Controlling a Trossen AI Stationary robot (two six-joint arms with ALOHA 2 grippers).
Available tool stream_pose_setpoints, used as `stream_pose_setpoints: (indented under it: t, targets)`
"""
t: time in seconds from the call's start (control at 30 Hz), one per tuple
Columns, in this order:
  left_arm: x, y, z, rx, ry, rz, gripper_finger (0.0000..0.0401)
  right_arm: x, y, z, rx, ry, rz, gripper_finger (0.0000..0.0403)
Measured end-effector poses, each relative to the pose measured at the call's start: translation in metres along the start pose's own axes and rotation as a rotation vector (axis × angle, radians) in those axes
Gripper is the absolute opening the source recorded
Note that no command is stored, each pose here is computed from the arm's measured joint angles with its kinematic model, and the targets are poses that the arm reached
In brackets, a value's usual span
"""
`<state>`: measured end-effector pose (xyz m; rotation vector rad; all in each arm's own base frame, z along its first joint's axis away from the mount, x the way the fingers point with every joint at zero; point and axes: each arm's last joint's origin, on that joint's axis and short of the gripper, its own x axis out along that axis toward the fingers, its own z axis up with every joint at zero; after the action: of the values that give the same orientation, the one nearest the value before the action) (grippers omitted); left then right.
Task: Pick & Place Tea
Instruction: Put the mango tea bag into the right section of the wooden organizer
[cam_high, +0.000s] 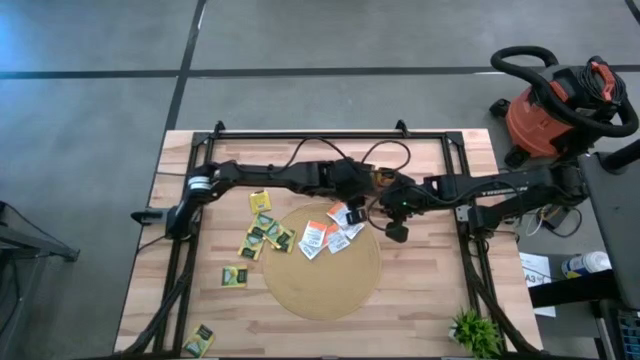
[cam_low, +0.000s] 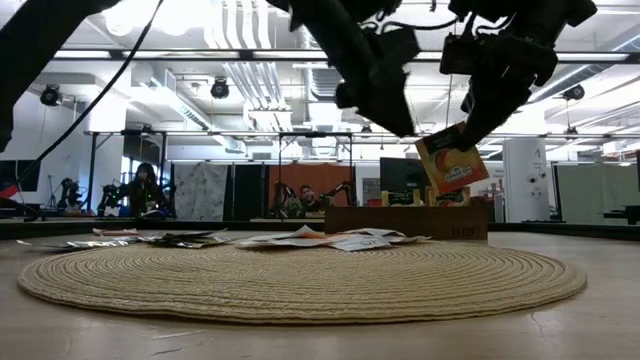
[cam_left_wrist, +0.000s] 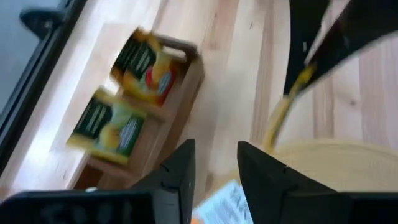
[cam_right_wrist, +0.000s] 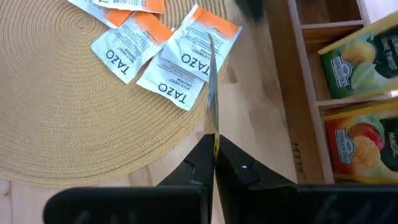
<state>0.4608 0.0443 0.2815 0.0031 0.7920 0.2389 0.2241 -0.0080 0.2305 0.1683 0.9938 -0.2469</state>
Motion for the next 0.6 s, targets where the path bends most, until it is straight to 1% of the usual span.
stream_pose_setpoints:
  t: [0.1,0.23,0.3,0.43,0.53,0.6]
  targets:
    - [-0.01,0.002,-0.004,-0.041,-0.002,-0.006,0.0117,-0.005,-0.002,-0.003,0.04,-0.033,-0.019,0.0008]
    - [-0.009,0.006,-0.02,-0.097,0.005,-0.011,0.0117,-0.019,-0.006,-0.007,0.108,-0.108,-0.037,0.0008]
    - [-0.006,0.006,-0.028,-0.139,-0.024,-0.058,0.0117,-0.027,-0.007,-0.007,0.142,-0.166,-0.02,0.0008]
    - [-0.008,0.004,-0.035,-0.229,-0.203,-0.198,0.0117,-0.038,-0.007,-0.005,0.196,-0.253,0.032,0.0008]
    - [-0.013,0.004,-0.042,-0.309,-0.335,-0.258,0.0117,-0.041,-0.006,-0.005,0.21,-0.264,0.075,0.0008]
    - [-0.013,0.004,-0.047,-0.322,-0.408,-0.281,0.0117,-0.041,-0.005,-0.004,0.212,-0.272,0.088,0.0008]
